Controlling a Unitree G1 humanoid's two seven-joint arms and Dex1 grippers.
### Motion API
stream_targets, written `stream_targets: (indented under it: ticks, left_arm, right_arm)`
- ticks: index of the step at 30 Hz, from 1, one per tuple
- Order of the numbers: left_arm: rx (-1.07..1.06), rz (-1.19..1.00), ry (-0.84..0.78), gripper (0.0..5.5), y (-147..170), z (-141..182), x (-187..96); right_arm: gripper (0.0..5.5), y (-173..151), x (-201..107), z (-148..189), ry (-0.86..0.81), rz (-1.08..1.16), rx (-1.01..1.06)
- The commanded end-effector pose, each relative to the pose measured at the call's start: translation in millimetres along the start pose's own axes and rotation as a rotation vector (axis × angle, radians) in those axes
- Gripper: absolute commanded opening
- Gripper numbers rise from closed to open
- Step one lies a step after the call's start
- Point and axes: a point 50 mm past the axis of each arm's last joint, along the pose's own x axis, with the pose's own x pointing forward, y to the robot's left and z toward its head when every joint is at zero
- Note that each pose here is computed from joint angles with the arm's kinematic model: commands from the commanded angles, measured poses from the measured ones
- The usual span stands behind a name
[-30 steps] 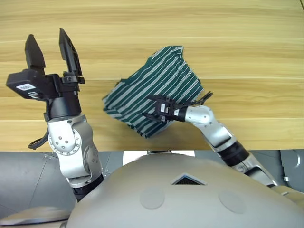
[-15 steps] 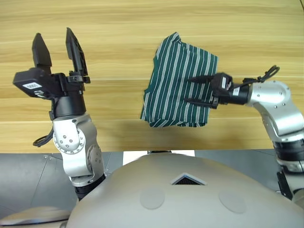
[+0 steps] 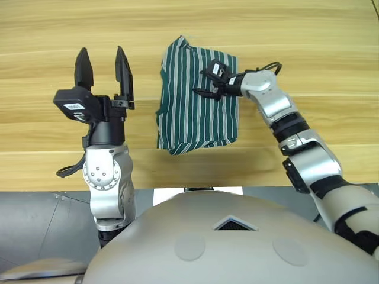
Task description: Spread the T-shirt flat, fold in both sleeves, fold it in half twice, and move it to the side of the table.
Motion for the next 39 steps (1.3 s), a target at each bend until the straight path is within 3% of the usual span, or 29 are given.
stream_targets:
  ticks: [1,4,7,10,12,17,22,27,36,39]
  left_arm:
    - [0.024,-0.025,0.014,3.06,-1,-3,-1]
    - [0.041,-0.039,0.02,3.06,-1,-3,-1]
    - [0.123,-0.094,0.027,3.06,3,-1,-1]
    - [0.279,-0.247,0.044,3.06,14,6,-3]
    - [0.399,-0.379,0.112,3.38,28,2,-4]
    - [0.718,-0.869,0.49,4.27,76,-23,-23]
    - [0.926,-1.141,0.69,4.78,95,-20,-29]
    - [0.966,-1.354,0.647,4.78,71,-18,-31]
    - [0.976,-1.493,0.608,4.78,52,-33,-31]
    - [0.998,-1.509,0.587,4.78,49,-40,-27]
  right_arm:
    - [3.09,17,13,-28,0.153,0.01,-0.048]
    - [3.09,2,7,-13,0.084,-0.05,-0.1]
    - [3.09,-14,-20,8,-0.039,-0.062,-0.102]
    - [3.09,-14,-73,28,-0.187,0.045,-0.066]
    - [3.09,-10,-107,32,-0.227,0.111,-0.126]
    - [3.85,-3,-154,-1,0.004,0.235,-0.415]
    - [4.62,24,-156,-25,0.116,0.404,-0.527]
    - [4.62,43,-139,-32,0.1,0.402,-0.612]
    - [4.62,52,-116,-23,0.05,0.369,-0.65]
    - [4.05,50,-113,-25,0.084,0.364,-0.661]
